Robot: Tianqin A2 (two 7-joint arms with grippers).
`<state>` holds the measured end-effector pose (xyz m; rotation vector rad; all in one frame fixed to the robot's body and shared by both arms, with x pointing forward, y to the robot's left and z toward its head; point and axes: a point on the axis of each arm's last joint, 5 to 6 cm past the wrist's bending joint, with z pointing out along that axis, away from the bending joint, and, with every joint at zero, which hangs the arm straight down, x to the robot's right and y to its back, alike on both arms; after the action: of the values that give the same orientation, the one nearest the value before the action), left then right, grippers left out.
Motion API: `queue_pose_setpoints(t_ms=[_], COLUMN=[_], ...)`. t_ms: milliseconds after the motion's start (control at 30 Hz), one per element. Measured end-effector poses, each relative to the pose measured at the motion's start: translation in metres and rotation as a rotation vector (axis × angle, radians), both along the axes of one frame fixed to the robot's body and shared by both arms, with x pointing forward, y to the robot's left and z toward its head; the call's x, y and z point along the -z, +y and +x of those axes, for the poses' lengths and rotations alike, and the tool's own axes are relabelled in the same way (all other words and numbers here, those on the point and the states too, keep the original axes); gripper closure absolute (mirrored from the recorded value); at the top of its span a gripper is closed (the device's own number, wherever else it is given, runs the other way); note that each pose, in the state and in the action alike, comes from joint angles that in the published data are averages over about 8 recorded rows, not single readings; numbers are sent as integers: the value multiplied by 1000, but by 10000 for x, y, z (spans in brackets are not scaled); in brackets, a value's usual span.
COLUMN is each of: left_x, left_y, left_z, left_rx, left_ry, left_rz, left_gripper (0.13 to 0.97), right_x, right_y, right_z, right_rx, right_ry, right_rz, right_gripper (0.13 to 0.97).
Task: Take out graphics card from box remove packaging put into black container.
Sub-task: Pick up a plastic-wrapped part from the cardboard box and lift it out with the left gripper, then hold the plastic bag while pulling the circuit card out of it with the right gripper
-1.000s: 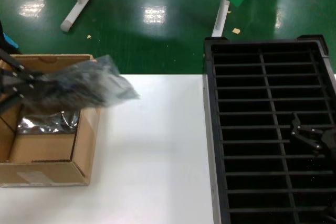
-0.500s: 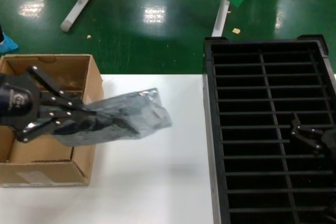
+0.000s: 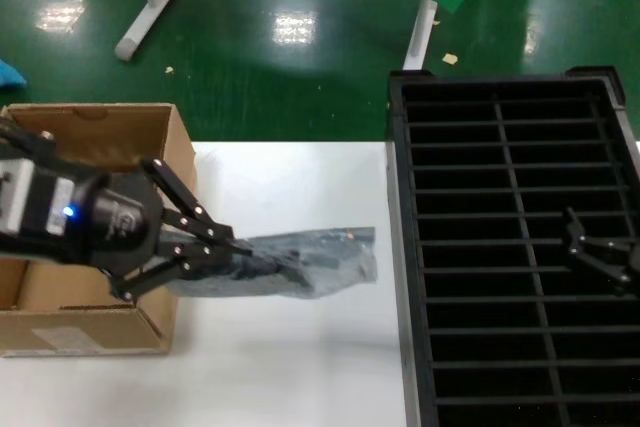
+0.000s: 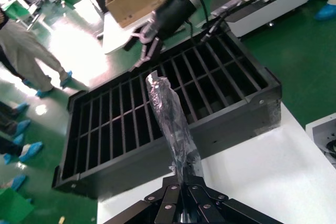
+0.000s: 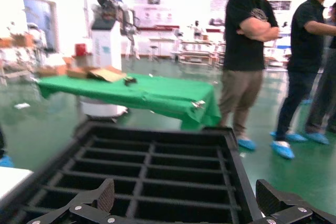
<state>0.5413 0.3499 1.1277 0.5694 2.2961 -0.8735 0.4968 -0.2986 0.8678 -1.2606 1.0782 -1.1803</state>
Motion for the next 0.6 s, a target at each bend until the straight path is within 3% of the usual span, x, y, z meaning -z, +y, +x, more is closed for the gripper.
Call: queue_pose_setpoints(t_ms=[267,433,600], left_x=[89,103,65], left_y=[-172,-216,-239], left_z=[-52,-114,-193], left_rx=[20,19,19], left_ry=[-45,-63,-51], left_rz=[-7,-29,-70], left_gripper=[955,955,955], right_x=[-211,-234,-211], right_y=[-203,-314,-412], right_z=[-265,-430,-519], right_rx=[-190,-375,-533], right_ry=[-33,-53,-81], right_rz=[1,-62,-109], right_gripper=[171,215,293])
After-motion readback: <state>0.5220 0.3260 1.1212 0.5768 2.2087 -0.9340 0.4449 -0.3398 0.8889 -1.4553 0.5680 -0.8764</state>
